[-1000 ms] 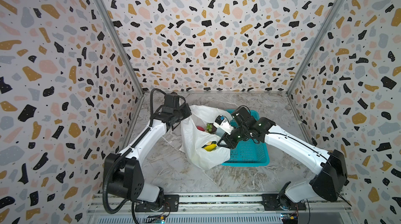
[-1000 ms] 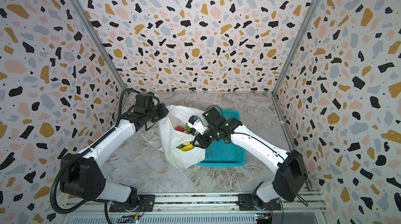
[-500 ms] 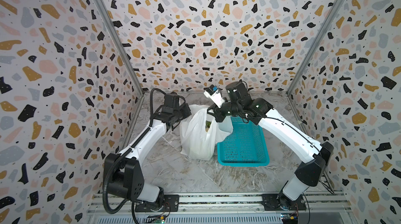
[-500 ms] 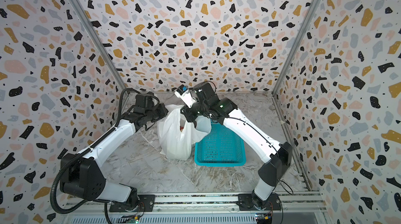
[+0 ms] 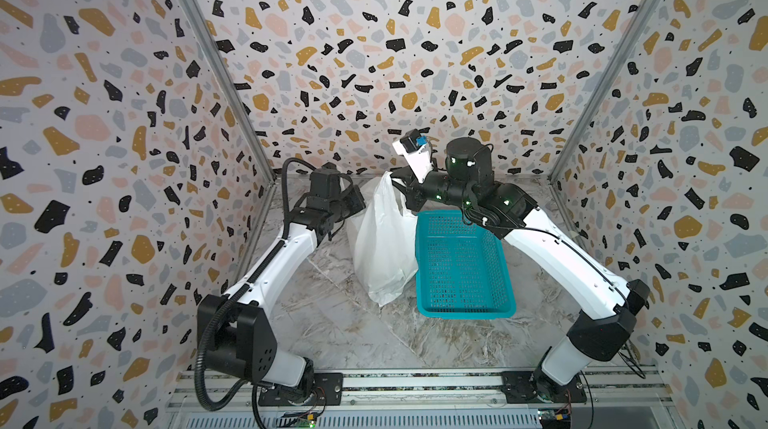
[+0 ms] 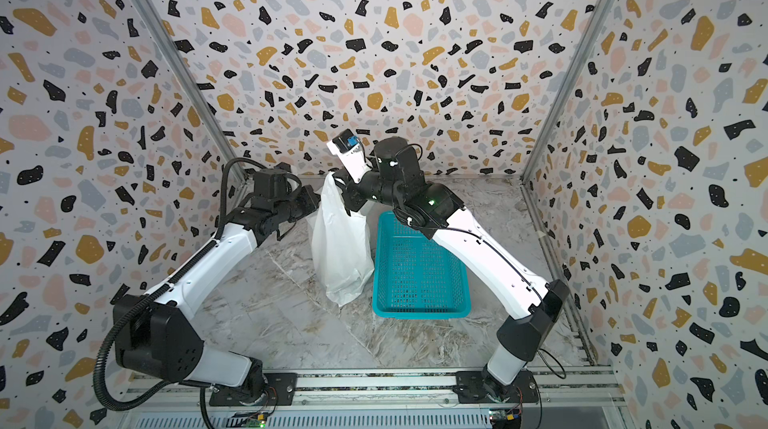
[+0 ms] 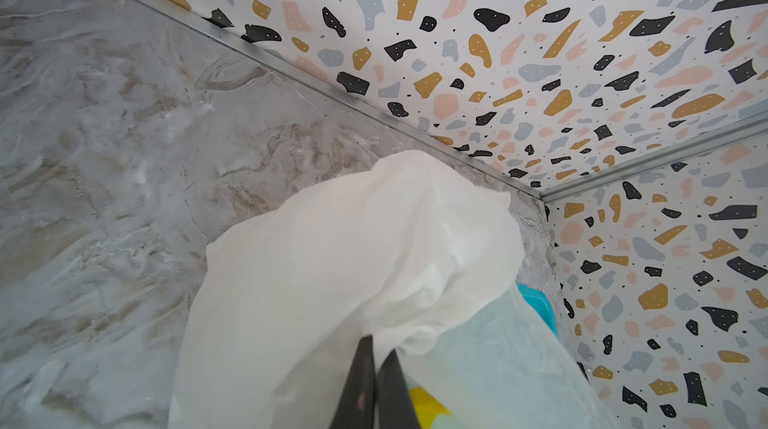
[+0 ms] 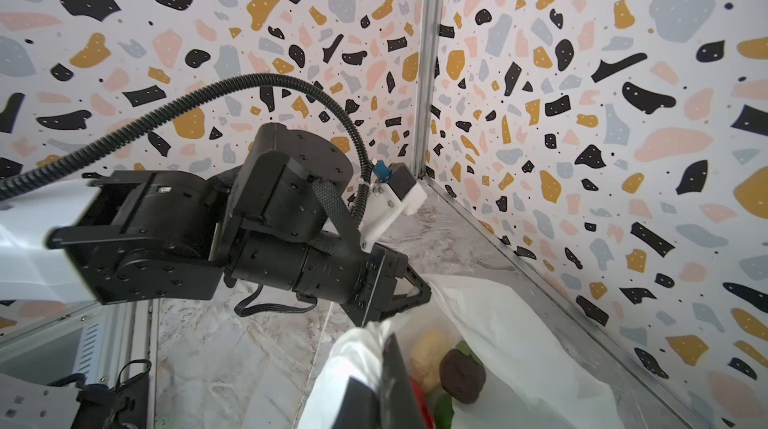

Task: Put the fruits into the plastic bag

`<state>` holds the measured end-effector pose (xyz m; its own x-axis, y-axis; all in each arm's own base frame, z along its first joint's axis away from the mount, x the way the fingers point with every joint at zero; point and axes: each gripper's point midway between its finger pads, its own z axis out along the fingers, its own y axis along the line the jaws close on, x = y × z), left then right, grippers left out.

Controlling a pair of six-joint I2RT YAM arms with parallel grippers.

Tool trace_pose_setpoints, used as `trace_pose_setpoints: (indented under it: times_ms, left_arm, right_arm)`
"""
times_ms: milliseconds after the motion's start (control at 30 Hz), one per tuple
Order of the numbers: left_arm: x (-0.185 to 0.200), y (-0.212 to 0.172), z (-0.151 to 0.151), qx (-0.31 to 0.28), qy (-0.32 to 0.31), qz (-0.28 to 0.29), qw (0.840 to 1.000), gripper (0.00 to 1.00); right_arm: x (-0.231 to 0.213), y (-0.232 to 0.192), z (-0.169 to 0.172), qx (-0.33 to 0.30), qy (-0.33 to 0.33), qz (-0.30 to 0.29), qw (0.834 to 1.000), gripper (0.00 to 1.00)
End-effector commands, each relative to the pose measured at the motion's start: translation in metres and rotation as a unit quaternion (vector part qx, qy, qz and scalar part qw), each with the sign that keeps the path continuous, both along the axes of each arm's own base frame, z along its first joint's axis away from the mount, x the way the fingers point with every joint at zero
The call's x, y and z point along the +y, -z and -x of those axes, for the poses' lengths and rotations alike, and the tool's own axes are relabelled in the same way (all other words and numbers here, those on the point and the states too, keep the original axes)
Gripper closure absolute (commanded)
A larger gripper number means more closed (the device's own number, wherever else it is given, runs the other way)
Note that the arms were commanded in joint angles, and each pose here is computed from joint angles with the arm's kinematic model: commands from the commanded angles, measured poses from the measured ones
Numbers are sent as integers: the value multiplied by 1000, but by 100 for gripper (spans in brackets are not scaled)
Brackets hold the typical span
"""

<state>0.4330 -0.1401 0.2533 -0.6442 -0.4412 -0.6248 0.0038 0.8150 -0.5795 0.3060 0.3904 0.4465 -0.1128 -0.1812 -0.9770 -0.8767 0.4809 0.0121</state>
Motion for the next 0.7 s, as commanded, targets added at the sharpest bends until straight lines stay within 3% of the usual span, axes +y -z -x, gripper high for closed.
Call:
trace_pose_setpoints:
  times_ms: [0, 167, 367, 500, 667]
  left_arm:
    - [-5, -37, -26, -61, 1, 22, 998, 100]
    - [-14, -98, -48, -138, 14, 35, 990, 100]
    - [-22, -139, -50, -190, 37, 40, 980, 100]
    - [-27, -127, -47, -179, 47, 39, 982, 100]
    - [-33, -70, -36, -127, 47, 31, 990, 100]
  right_arm:
    - [-22, -21, -18, -21, 63, -22, 998, 100]
    - [-49, -18, -60, 1, 129, -30, 991, 100]
    - [-72, -73, -57, -68, 154, -67, 983, 100]
    - [-79, -75, -50, -88, 153, -73, 982, 100]
    - [-75, -23, -62, -37, 156, -39, 986, 100]
